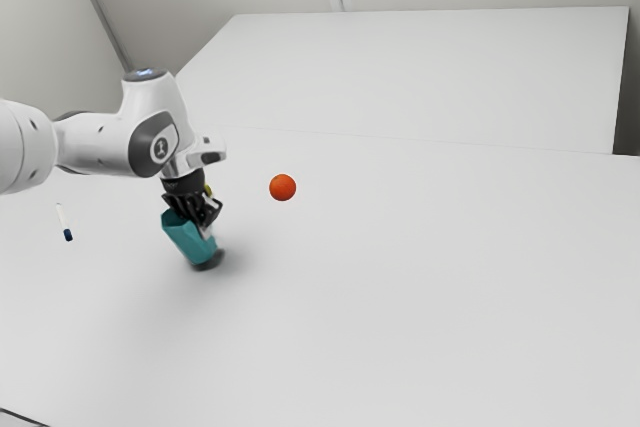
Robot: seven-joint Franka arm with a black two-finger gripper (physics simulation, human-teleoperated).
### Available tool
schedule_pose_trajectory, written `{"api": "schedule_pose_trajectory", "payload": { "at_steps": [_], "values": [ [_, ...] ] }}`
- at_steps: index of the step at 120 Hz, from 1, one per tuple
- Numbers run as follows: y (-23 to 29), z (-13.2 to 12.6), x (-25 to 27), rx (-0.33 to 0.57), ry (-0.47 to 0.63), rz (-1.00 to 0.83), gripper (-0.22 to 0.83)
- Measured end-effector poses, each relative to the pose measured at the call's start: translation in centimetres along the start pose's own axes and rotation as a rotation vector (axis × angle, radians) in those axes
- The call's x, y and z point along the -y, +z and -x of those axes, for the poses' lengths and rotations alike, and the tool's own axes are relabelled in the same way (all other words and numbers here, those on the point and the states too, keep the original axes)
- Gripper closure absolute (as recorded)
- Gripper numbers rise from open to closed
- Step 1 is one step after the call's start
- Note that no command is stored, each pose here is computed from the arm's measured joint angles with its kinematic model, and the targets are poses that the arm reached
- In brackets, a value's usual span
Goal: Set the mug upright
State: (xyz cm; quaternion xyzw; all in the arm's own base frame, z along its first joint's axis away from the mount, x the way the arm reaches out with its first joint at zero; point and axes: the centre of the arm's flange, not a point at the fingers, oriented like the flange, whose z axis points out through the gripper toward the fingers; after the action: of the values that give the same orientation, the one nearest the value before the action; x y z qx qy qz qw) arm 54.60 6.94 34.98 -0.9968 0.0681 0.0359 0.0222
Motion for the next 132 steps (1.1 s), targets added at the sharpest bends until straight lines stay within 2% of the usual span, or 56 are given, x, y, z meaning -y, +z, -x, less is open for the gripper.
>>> {"api": "schedule_pose_trajectory", "payload": {
  "at_steps": [60, 81, 93, 110, 132],
  "values": [
    [1.6, -1.3, -0.5, 0.036, 0.016, -0.072, 0.78],
    [1.6, -1.4, -0.7, 0.038, 0.022, -0.081, 0.41],
    [0.6, -1.7, -0.5, 0.024, 0.026, -0.094, 0.25],
    [-2.1, -2.2, -0.3, -0.010, 0.028, -0.111, 0.13],
    [-7.3, -1.9, 0.0, -0.069, 0.009, -0.109, 0.06]
  ]
}}
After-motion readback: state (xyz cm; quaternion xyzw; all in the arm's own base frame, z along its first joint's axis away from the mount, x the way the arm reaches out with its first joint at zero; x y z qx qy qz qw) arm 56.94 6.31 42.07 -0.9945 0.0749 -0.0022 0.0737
